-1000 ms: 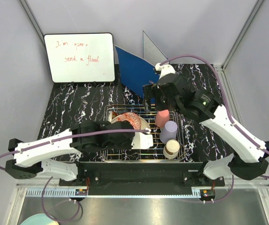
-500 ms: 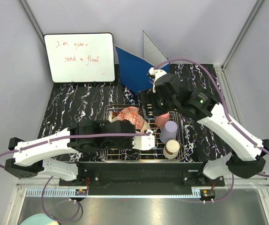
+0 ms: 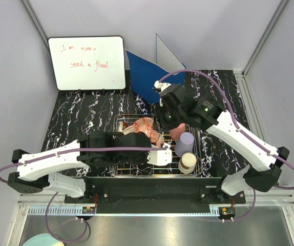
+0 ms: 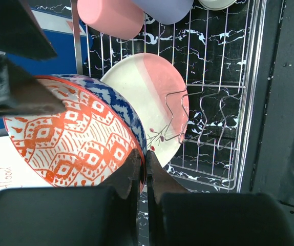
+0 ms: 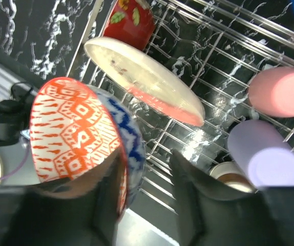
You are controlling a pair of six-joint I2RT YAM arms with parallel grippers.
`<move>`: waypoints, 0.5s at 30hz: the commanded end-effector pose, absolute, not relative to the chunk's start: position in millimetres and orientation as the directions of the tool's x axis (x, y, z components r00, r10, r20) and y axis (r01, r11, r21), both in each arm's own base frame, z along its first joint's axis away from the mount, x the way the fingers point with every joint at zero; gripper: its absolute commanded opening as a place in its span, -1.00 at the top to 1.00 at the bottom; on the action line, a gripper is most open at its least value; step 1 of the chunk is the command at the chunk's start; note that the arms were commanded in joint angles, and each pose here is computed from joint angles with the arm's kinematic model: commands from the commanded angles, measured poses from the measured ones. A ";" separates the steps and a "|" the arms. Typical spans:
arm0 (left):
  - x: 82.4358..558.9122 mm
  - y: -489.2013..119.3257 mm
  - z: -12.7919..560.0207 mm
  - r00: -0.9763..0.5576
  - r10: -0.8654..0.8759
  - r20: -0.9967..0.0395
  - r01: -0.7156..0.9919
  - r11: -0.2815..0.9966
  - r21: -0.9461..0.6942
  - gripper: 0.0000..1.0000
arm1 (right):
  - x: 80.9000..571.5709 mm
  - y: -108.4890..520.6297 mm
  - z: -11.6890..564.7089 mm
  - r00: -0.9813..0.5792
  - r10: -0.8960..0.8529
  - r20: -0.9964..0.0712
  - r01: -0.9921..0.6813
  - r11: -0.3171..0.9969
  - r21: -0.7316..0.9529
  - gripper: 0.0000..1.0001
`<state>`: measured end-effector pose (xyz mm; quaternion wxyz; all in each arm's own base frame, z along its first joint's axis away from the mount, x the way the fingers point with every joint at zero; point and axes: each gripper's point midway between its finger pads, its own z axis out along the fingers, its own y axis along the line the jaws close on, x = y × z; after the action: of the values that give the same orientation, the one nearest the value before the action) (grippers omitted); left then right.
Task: Unload the mixed dishes from the dish rack
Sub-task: Pick up the bowl from the dish rack.
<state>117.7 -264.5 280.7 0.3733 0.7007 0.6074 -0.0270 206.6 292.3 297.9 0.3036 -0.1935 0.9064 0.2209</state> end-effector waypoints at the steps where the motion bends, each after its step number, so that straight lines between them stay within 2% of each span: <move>1: 122.5 -277.4 313.4 0.290 0.768 -0.571 0.844 0.077 0.531 1.00 | 206.6 299.5 295.8 -0.733 -0.217 -0.644 -0.500 0.815 0.294 0.27; 3: 122.7 -277.2 314.8 0.289 0.765 -0.576 0.843 0.082 0.532 1.00 | 207.2 299.8 292.4 -0.736 -0.221 -0.640 -0.498 0.817 0.290 0.65; 4: 122.6 -276.6 315.6 0.289 0.763 -0.578 0.843 0.083 0.532 1.00 | 208.1 298.9 291.3 -0.738 -0.218 -0.639 -0.492 0.821 0.288 1.00; 9: 126.2 -276.0 321.9 0.269 0.758 -0.595 0.835 0.124 0.536 1.00 | 210.2 293.8 294.3 -0.730 -0.191 -0.656 -0.474 0.833 0.285 1.00; 11: 139.7 -270.8 332.4 0.228 0.766 -0.601 0.793 0.213 0.571 1.00 | 213.7 288.1 299.0 -0.717 -0.175 -0.675 -0.461 0.845 0.271 1.00; 12: 143.1 -268.7 334.6 0.217 0.770 -0.600 0.780 0.233 0.581 0.93 | 213.4 285.9 305.6 -0.707 -0.161 -0.688 -0.460 0.844 0.275 1.00; 14: 150.2 -263.0 343.8 0.190 0.765 -0.616 0.748 0.293 0.595 0.48 | 214.6 281.6 312.6 -0.695 -0.146 -0.704 -0.452 0.851 0.269 1.00; 15: 154.6 -259.2 349.5 0.175 0.761 -0.625 0.727 0.328 0.604 -0.25 | 215.8 277.1 319.4 -0.685 -0.131 -0.717 -0.442 0.857 0.266 1.00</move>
<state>124.7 -269.8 293.8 0.4035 0.6809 0.6110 -0.0156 214.1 291.7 284.3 0.3128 -0.1900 0.9085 0.2018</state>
